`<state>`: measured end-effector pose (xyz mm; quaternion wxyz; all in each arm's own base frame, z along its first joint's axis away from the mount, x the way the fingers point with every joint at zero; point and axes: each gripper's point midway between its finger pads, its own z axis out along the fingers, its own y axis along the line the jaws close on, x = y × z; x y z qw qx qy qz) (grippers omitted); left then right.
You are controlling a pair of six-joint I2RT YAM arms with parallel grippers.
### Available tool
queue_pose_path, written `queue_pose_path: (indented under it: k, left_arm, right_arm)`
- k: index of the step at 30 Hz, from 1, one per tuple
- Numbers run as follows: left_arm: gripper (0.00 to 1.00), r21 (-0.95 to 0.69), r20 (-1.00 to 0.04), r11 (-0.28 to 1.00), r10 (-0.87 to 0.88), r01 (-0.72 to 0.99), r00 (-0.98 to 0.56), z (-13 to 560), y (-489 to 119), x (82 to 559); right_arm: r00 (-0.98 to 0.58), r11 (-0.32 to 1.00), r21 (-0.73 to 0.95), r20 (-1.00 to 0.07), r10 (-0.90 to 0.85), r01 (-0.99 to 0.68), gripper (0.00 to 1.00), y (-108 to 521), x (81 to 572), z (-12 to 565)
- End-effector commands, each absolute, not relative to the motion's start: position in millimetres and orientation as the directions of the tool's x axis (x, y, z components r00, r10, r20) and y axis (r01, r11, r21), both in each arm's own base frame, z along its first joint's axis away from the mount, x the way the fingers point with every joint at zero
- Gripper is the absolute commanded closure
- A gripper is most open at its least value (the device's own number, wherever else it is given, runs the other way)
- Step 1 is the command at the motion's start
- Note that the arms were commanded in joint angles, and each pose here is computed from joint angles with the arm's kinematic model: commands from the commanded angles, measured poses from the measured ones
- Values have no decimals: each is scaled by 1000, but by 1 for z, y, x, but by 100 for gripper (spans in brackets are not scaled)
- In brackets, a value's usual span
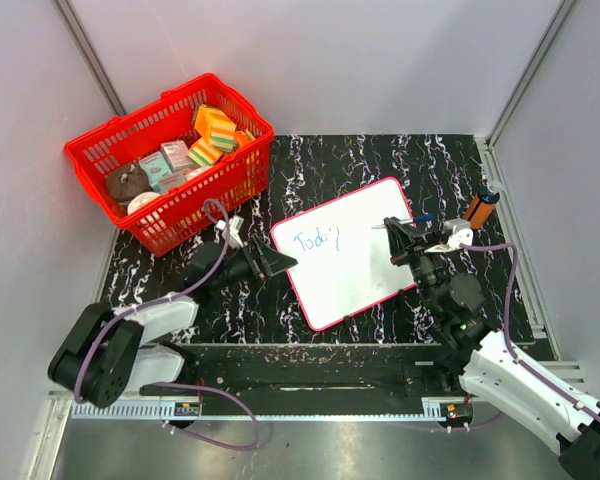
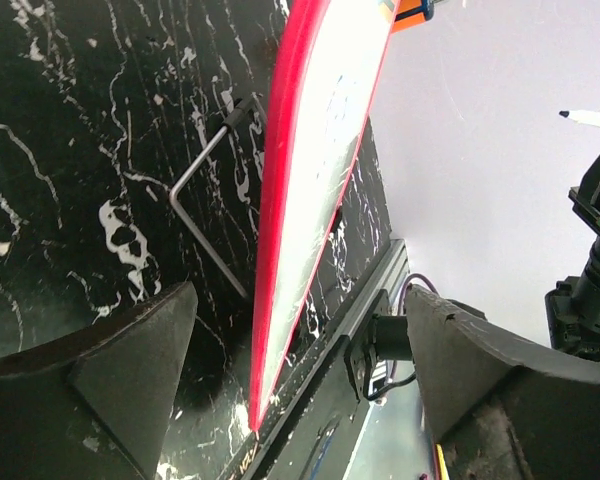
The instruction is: Write a sentence on the whiteboard
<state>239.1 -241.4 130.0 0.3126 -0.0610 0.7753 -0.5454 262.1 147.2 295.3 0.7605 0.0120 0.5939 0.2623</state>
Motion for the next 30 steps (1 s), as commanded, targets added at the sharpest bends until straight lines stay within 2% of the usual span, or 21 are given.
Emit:
queue_pose_path:
  k: [1,5,6,9,14,18,20,21,26,27,29,30]
  left_arm:
    - [14,-862,-503,318,-453,394,-736,171,-257,256]
    - [30,-855,-517,313,-440,414,-735,166,-260,259]
    - [39,-852,-521,321,-436,414,-734,163,-261,261]
    - [55,-852,-523,302,-429,428,-737,158,-264,262]
    - [62,-854,-520,251,-406,455,-752,154,-272,262]
    - [82,-844,-536,243,-365,477,-761,153,-277,262]
    - [98,-817,-575,267,-335,510,-746,153,-278,262]
    - [100,-822,-565,290,-300,490,-769,146,-279,261]
    - [100,-727,-646,414,-141,548,-750,133,-271,262]
    - [100,-733,-604,455,-96,505,-791,119,-266,256]
    - [100,-683,-651,463,-33,565,-759,124,-264,257]
    - [100,-690,-612,481,11,541,-791,116,-261,250]
  right_arm:
    - [200,863,341,-878,434,-372,100,140,262,317]
    - [207,866,340,-878,433,-367,100,138,261,317]
    - [204,867,340,-879,430,-364,100,138,262,316]
    - [203,868,342,-879,431,-362,100,138,262,315]
    - [205,871,337,-881,426,-359,100,137,263,316]
    - [207,873,331,-883,420,-358,100,137,262,316]
    - [203,874,329,-886,417,-359,100,137,262,314]
    - [204,872,331,-884,420,-360,100,137,261,315]
    - [205,878,320,-890,407,-357,100,135,260,315]
    - [206,879,319,-890,406,-354,100,134,259,315]
    - [205,880,320,-891,406,-352,100,133,259,314]
    - [207,880,321,-890,406,-349,100,132,259,314]
